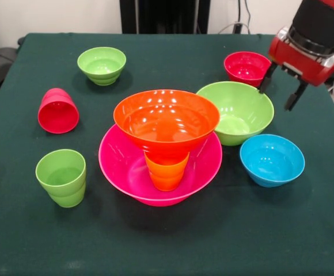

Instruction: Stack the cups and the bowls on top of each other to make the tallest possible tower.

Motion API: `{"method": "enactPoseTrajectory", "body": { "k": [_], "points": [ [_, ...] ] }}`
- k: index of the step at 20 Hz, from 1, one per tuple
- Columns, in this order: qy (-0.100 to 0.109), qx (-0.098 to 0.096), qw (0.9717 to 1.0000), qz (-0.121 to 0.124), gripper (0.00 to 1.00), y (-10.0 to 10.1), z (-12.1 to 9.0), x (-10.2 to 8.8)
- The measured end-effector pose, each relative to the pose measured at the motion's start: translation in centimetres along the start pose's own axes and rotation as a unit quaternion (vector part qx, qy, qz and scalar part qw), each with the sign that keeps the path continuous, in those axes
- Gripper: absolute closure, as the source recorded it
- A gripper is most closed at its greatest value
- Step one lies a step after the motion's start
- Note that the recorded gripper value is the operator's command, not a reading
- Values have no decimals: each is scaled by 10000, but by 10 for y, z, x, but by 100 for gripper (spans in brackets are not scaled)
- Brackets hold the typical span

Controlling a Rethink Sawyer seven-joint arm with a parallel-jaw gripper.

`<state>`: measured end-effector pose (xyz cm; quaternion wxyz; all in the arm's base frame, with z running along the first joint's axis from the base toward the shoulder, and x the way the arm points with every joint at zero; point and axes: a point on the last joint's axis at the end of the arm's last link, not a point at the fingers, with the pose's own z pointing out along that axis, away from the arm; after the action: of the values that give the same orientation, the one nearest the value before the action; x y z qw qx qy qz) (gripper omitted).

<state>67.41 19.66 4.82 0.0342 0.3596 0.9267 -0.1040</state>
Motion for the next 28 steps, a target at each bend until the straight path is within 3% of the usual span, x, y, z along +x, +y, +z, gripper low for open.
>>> {"method": "enactPoseTrajectory", "body": {
  "k": [13, 22, 28],
  "points": [
    [14, 208, 9998, 49, 0, -22, 43, -12],
    [12, 244, 9997, 11, 0, -24, 47, -11],
    [-26, 185, 9998, 12, 0, -21, 38, -12]
  ]
}}
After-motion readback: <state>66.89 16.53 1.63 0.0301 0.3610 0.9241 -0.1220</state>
